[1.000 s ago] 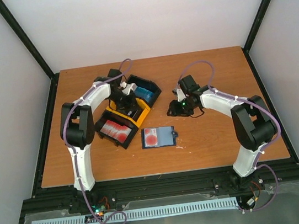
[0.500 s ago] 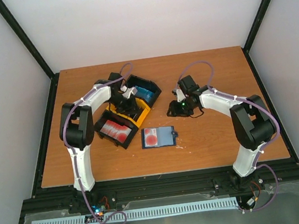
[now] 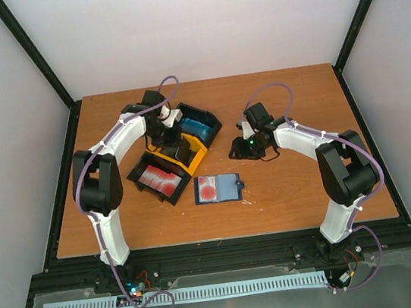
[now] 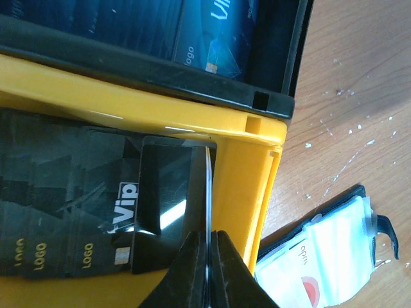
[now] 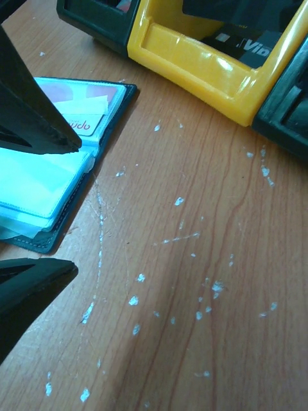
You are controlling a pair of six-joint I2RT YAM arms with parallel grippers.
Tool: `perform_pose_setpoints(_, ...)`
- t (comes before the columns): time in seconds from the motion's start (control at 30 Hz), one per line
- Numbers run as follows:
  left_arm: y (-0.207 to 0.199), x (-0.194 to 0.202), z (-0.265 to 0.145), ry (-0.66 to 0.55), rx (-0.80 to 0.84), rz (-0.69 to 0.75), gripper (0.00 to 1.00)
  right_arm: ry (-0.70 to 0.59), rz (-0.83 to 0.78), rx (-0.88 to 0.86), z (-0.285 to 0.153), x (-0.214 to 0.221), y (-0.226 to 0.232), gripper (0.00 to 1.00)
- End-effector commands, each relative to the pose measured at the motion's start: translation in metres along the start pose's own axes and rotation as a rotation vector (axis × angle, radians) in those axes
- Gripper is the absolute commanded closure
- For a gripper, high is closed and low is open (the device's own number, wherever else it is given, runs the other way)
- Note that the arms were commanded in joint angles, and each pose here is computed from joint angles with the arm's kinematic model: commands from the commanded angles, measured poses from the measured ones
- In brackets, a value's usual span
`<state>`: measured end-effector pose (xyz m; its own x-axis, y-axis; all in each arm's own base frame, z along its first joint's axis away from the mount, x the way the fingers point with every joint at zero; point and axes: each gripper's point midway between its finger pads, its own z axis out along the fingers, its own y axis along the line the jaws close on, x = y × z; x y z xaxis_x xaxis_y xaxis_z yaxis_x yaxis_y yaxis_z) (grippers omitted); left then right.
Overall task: Put the credit cards into the card holder
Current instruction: Pick up the credit card from the storage box.
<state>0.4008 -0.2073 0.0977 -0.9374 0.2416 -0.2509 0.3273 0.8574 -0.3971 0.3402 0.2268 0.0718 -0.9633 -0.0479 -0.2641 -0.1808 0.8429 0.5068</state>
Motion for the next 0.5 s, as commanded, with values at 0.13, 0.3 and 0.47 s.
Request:
perform_pose_setpoints(0.13,-0.012,-0.026,-0.045,-0.153,-0.049,0.072,0.99,-0.057,-0.035,-0.104,-0.012,-0.021,0.03,0.5)
perform_pose_setpoints(0.3,-0.032,-0.033,-0.071,-0.241,0.025,0.071,0.99,-0.101,-0.048,-0.302,-0.027,-0.039,0.072,0.38)
perform_pose_setpoints(0.47,-0.068,-0.038,-0.106,-0.33,0.224,0.05,0.99,-0.167,-0.067,-0.502,-0.061,-0.064,0.119,0.23)
